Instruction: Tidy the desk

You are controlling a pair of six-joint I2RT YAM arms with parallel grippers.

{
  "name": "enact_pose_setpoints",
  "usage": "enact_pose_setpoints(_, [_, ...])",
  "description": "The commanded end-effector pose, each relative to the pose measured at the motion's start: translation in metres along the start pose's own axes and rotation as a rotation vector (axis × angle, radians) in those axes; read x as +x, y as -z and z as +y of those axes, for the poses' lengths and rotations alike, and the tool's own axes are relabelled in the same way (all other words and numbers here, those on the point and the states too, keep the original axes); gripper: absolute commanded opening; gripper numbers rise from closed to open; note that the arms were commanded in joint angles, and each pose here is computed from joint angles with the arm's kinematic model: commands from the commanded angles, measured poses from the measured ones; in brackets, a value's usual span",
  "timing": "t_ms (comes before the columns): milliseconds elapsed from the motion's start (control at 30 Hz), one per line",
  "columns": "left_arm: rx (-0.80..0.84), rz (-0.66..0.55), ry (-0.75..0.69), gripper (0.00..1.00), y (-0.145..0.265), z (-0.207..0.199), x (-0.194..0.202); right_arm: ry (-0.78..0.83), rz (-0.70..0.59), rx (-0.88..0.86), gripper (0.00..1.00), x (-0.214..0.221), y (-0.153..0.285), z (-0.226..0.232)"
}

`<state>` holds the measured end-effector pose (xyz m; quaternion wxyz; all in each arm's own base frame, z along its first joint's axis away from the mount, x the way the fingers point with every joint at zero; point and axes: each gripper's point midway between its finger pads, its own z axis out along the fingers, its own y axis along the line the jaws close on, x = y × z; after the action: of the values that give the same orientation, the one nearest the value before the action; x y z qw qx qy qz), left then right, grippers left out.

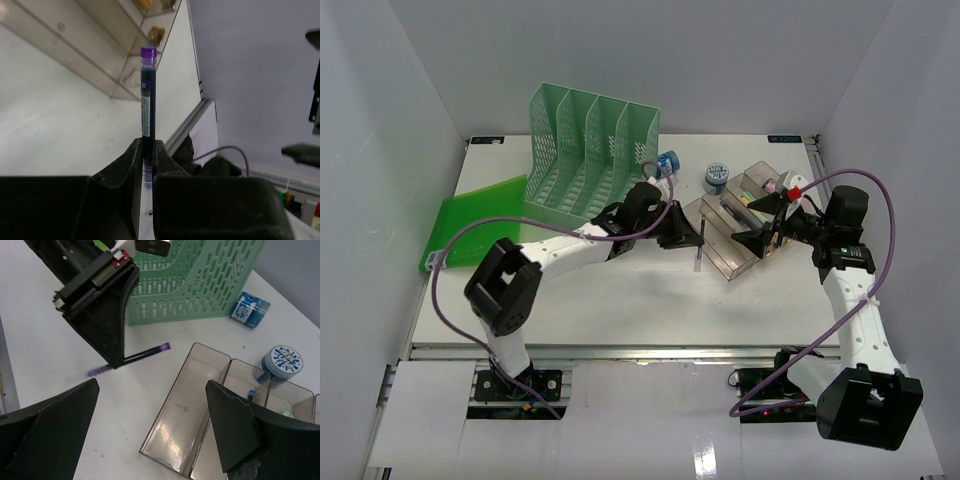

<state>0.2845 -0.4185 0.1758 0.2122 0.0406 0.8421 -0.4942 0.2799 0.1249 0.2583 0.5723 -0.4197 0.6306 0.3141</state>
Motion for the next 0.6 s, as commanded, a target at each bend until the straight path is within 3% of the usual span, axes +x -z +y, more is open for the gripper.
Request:
enact_pose_setpoints(0, [0.088,-0.173,0.057,0.00,-0.041,-0.042,-0.058,0.021,0.006,0.075,0.94,-0.004,0.007,-0.013])
enact_pose_setpoints(300, [0.109,-0.152,0.121,0.00,-0.102,-0.041,-0.069,0.015,0.027,0.132,0.93,-0.001,0.010,-0.023])
enact_pose_setpoints(567, [0.126,-0.161,0.092,0.00,-0.110,-0.049,-0.071,0.008,0.034,0.143,0.94,0.002,0.010,-0.026])
